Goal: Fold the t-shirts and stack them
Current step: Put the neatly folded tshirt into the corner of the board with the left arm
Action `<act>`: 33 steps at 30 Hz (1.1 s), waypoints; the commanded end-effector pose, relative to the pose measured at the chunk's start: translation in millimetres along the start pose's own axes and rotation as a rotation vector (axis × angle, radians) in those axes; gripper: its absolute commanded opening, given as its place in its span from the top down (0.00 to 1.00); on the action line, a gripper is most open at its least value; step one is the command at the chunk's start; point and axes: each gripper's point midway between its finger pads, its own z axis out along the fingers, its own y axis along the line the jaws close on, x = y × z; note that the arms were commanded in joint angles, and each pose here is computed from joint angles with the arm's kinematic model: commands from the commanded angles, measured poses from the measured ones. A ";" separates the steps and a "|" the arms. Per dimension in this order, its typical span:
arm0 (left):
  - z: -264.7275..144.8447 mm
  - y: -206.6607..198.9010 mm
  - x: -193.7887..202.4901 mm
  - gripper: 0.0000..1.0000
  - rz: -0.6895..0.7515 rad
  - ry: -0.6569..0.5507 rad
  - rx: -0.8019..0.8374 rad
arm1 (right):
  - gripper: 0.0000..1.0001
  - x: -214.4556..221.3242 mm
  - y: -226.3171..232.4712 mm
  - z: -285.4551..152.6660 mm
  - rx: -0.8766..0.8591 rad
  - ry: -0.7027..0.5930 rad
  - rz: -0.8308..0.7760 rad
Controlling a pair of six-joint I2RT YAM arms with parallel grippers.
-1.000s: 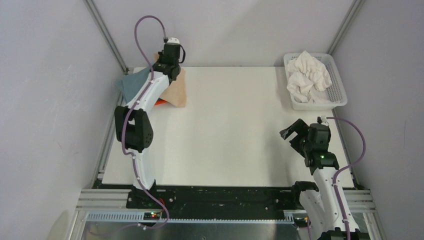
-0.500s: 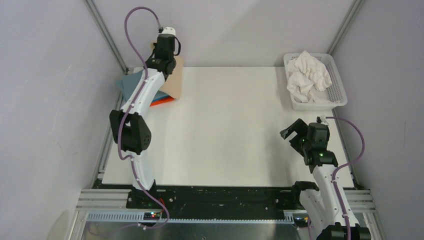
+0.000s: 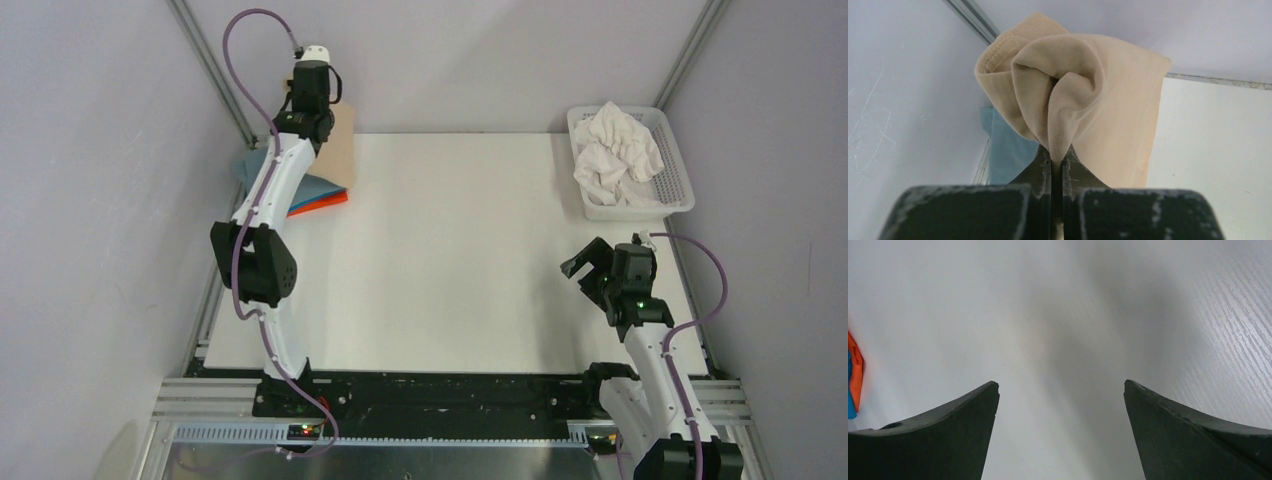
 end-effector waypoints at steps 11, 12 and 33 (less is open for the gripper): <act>66.8 37.8 15.2 1.00 -0.031 0.011 0.023 | 0.01 -15.3 -3.8 0.8 0.042 -0.084 0.000; 71.1 38.7 20.0 1.00 -0.027 0.021 0.018 | 0.01 -15.7 -4.1 0.9 0.044 -0.086 0.001; 116.7 103.5 105.6 0.98 -0.082 0.199 -0.143 | 0.01 -20.0 -9.9 3.8 0.101 -0.105 -0.015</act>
